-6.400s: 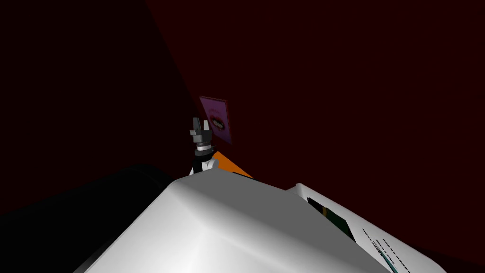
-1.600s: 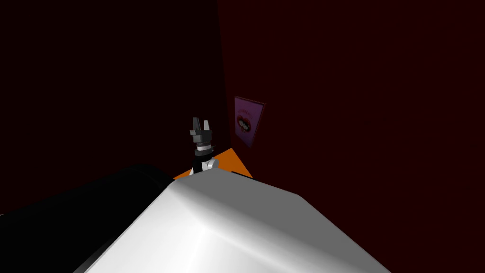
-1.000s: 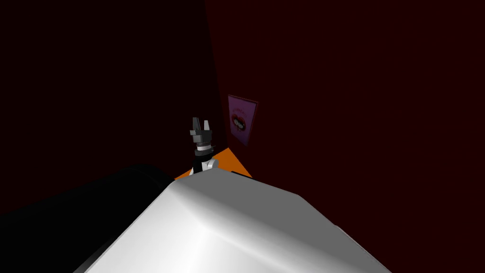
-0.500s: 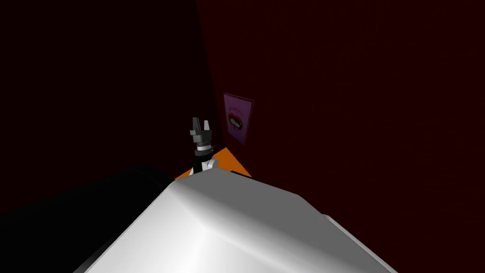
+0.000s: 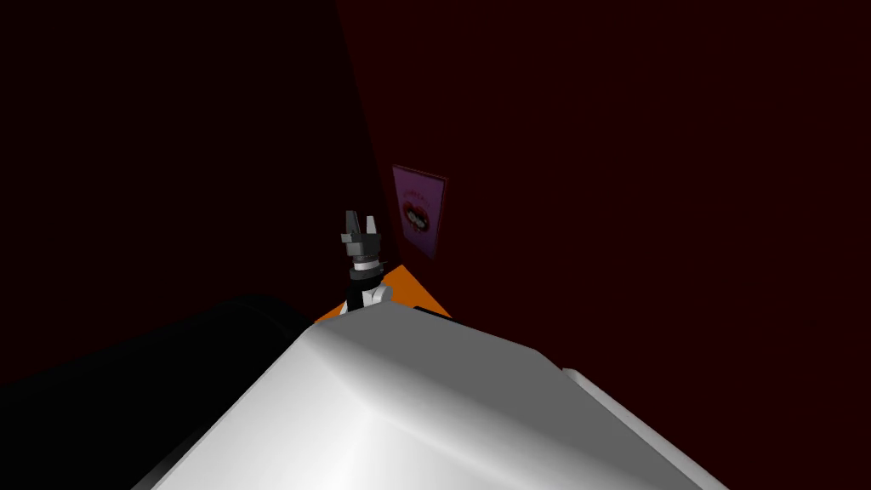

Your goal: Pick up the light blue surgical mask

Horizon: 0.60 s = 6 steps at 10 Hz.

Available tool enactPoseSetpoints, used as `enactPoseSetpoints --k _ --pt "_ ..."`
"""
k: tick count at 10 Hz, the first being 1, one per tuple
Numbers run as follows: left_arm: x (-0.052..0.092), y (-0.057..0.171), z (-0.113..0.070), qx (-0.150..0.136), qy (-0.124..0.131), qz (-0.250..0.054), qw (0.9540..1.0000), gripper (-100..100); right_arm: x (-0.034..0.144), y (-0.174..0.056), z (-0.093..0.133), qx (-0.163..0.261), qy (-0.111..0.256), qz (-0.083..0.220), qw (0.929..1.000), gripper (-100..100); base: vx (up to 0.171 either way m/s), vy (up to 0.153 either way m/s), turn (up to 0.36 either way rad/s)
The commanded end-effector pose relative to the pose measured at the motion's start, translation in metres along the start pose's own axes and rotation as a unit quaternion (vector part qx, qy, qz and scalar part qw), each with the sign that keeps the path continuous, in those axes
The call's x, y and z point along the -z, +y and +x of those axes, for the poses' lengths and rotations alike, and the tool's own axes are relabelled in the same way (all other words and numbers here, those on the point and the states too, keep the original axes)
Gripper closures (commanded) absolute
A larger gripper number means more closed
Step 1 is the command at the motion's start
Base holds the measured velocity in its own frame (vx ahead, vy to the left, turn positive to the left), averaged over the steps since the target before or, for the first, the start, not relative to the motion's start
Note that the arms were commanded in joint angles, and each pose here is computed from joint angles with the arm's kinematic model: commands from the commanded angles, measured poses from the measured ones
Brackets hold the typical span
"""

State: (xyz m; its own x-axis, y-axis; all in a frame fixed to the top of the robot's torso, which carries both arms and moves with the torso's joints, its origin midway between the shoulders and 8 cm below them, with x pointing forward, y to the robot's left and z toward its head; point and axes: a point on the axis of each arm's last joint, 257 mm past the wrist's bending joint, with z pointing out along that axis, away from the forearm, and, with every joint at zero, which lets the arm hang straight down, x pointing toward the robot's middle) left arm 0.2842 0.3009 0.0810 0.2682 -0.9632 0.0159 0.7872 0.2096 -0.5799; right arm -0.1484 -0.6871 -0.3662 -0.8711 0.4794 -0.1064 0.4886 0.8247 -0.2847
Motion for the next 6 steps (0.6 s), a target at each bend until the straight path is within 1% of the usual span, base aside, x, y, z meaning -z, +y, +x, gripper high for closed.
enactPoseSetpoints --k 1,2,3,4,5,6 --pt "0.000 0.000 0.000 0.000 0.000 0.000 1.0000 0 0.004 0.005 -0.013 0.021 0.006 0.009 0.9997 100 -0.023 -0.049 -0.210" --pt "0.000 0.000 0.000 0.000 0.000 0.000 1.0000 0 0.003 0.012 -0.011 0.024 0.011 0.007 0.9996 100 -0.015 -0.037 0.021" --pt "0.000 0.000 0.000 0.000 0.000 0.000 1.0000 0 0.003 0.019 -0.009 0.017 0.013 0.000 0.9998 100 -0.004 -0.017 0.045" --pt "0.000 0.000 0.000 0.000 0.000 0.000 1.0000 0 0.003 0.019 -0.009 0.009 0.013 0.000 0.9999 100 0.005 -0.002 0.011" --pt "0.000 0.000 0.000 0.000 0.000 0.000 1.0000 0 0.006 0.026 -0.032 0.036 0.008 0.009 0.9993 100 -0.014 -0.054 -0.314" --pt "0.000 0.000 0.000 0.000 0.000 0.000 1.0000 0 0.009 0.029 -0.039 0.049 0.008 0.013 0.9987 100 -0.022 -0.060 -0.242"
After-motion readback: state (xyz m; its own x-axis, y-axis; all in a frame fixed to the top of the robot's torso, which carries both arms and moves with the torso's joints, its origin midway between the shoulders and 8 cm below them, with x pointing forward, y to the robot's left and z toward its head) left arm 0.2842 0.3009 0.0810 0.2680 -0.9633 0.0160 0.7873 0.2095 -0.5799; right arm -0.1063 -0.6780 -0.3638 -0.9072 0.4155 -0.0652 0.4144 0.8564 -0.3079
